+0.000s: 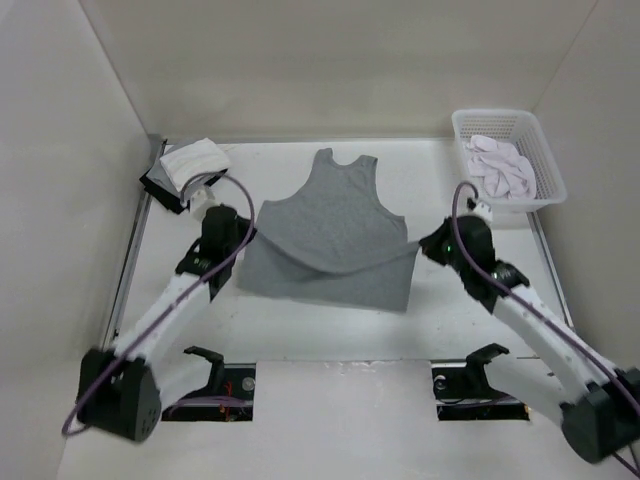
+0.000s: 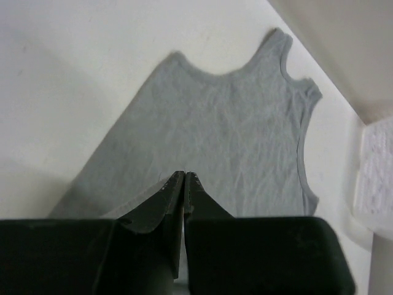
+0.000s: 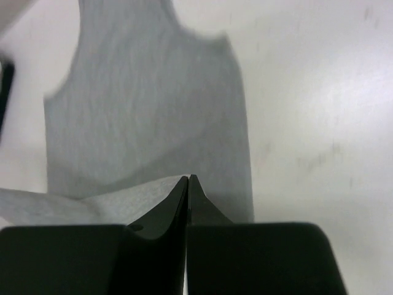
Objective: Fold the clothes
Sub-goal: Fold the tank top
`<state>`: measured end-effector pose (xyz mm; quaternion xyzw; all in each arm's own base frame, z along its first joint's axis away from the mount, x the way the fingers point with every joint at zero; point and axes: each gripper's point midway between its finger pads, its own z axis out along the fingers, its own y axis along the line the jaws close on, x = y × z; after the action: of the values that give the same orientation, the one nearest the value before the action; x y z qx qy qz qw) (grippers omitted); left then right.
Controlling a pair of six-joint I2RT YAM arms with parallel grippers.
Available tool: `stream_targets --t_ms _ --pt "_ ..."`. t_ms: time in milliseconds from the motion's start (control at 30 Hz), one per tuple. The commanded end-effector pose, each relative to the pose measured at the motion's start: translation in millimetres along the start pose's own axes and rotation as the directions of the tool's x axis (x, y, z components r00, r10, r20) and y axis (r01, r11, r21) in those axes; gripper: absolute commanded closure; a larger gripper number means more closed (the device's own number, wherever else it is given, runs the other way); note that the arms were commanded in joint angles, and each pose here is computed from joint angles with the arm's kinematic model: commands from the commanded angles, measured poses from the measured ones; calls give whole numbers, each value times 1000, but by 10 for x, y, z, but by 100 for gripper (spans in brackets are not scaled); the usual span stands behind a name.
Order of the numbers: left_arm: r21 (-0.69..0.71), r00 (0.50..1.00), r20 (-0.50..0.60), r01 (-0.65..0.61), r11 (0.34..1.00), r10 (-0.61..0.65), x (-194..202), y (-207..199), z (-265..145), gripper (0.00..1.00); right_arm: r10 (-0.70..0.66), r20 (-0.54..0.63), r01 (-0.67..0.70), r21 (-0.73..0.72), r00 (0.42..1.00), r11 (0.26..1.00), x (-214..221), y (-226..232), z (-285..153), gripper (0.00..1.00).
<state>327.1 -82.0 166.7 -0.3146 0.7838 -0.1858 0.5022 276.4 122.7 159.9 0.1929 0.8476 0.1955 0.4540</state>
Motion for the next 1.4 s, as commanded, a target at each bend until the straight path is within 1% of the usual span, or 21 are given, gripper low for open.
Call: stream_targets --t_ms 0,133,233,267,300,333,367,400,433,500,567,600,667,733,767,800,900,1000,1100,1200,1367 --pt "205 965 243 52 977 -102 -914 -944 467 100 22 173 20 -236 985 972 -1005 591 345 100" --pt "166 960 268 36 985 -81 -1266 -1329 1437 100 69 194 -30 -196 978 980 -1742 615 1143 100" --pt "141 968 241 31 990 -65 -1358 -1464 2042 97 101 178 -68 -178 979 982 -2113 665 1803 99" --pt "130 974 221 23 991 -52 -1357 -1480 2240 90 111 159 -83 -173 981 981 -2173 686 2016 93" --pt "115 980 196 14 993 -37 -1323 -1461 2403 81 118 133 -97 -157 984 983 -2169 667 2230 82" --pt "95 985 172 17 995 -34 -1284 -1391 2503 74 125 119 -108 -141 985 984 -2145 648 2371 69" --pt "75 986 163 26 997 -38 -1268 -1295 2518 69 130 111 -115 -131 985 985 -2123 624 2430 59" --pt "63 985 165 34 997 -44 -1259 -1196 2462 65 130 109 -117 -125 986 985 -2095 599 2431 54" --pt "61 982 180 40 997 -51 -1267 -1107 2363 63 118 116 -105 -116 986 988 -2042 575 2395 50" --pt "69 977 204 47 997 -60 -1178 -897 2064 64 101 128 -86 -118 987 989 -1838 601 2227 48" --pt "60 975 209 67 996 -79 -955 -600 1733 64 81 123 -64 -139 989 988 -1544 648 1972 50" --pt "47 975 203 78 996 -86 -839 -456 1627 65 78 118 -60 -150 990 987 -1384 650 1835 55" --pt "11 984 133 114 993 -115 -382 -70 1395 66 67 102 -48 -180 992 982 -1030 669 1566 71" --pt "-10 989 76 132 991 -131 -110 176 1268 66 55 79 -39 -192 995 981 -664 633 1335 90" --pt "-8 990 33 138 990 -138 34 251 1213 66 52 67 -38 -192 996 981 -492 603 1241 95" --pt "-1 988 -4 154 988 -154 132 312 1158 66 49 59 -37 -186 997 982 -348 544 1153 97" --pt "20 978 -80 193 981 -191 329 394 1045 62 49 53 -39 -178 997 983 -84 400 934 97" --pt "26 972 -123 204 979 -199 474 420 1024 57 56 58 -45 -171 997 984 32 260 791 92" --pt "10 962 -148 232 973 -228 586 469 1085 58 59 55 -50 -151 997 987 104 128 761 82" --pt "-25 956 -132 262 965 -263 612 562 1181 62 80 56 -73 -119 995 990 129 -24 794 69" --pt "-39 949 -133 284 958 -287 667 582 1240 79 153 58 -151 -42 987 988 161 -318 899 57"
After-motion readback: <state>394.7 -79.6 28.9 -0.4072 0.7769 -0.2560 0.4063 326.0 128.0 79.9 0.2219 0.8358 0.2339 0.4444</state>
